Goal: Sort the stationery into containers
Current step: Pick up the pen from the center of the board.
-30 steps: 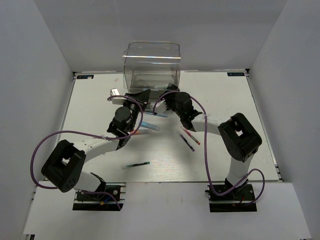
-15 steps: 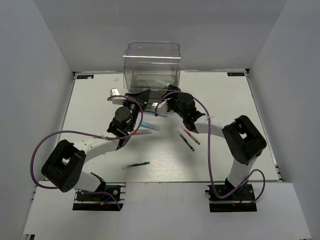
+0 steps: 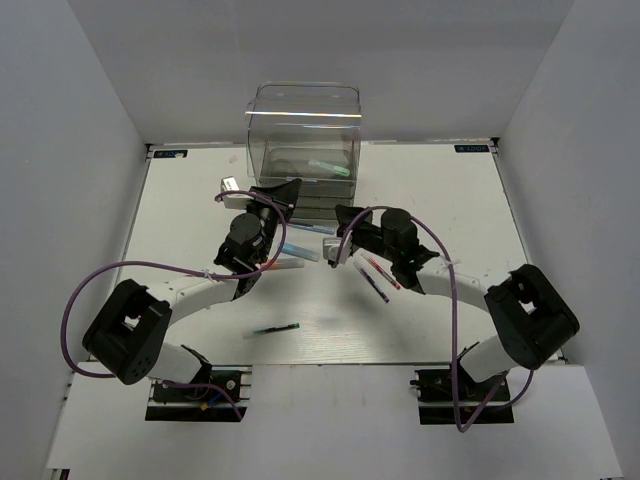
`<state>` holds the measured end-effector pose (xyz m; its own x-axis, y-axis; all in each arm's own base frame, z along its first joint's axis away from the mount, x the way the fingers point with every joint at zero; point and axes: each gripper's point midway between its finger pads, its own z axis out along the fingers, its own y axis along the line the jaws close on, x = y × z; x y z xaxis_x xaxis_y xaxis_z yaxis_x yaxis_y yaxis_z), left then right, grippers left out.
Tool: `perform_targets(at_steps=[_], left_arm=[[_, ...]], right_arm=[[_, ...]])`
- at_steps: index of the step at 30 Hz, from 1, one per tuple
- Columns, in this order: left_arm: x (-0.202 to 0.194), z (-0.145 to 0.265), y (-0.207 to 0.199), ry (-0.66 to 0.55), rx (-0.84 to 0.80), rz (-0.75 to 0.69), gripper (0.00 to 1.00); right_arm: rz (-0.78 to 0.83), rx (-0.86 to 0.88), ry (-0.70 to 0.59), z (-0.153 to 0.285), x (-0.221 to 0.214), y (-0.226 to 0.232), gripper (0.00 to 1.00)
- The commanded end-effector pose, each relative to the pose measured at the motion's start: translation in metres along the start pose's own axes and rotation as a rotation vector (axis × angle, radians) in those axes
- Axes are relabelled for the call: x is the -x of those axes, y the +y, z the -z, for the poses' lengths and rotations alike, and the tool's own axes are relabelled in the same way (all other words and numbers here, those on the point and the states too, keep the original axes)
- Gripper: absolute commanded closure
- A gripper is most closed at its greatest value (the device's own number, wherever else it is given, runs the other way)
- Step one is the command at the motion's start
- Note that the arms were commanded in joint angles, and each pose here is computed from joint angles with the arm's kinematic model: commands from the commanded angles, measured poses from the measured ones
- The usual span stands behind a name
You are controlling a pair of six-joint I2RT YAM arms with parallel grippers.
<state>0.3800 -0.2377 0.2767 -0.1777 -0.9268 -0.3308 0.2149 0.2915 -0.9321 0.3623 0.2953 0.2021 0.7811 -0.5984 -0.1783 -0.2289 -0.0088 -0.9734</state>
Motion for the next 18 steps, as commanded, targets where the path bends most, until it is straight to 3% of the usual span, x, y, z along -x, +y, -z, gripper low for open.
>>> perform_targets(at_steps=[1, 5, 9, 12, 18], left_arm=[[0.007, 0.001, -0.018, -0.024, -0.052, 0.033, 1.00], [0.008, 0.003, -0.018, -0.024, -0.052, 0.033, 1.00], [0.007, 0.004, -0.019, -0.016, -0.056, 0.033, 1.00], [0.007, 0.004, -0.019, -0.016, -0.056, 0.033, 1.00], [0.007, 0.004, -0.019, -0.016, -0.056, 0.033, 1.00]], right_arm=[[-0.119, 0.061, -0.129, 0.010, 0.025, 0.008, 0.83], [-0.250, 0.249, -0.163, 0.020, 0.037, 0.045, 0.79], [-0.373, 0.431, -0.201, 0.027, 0.051, 0.075, 0.54], [-0.464, 0.538, -0.215, 0.030, 0.060, 0.092, 0.40], [-0.625, 0.601, -0.195, 0.019, 0.065, 0.104, 0.36]])
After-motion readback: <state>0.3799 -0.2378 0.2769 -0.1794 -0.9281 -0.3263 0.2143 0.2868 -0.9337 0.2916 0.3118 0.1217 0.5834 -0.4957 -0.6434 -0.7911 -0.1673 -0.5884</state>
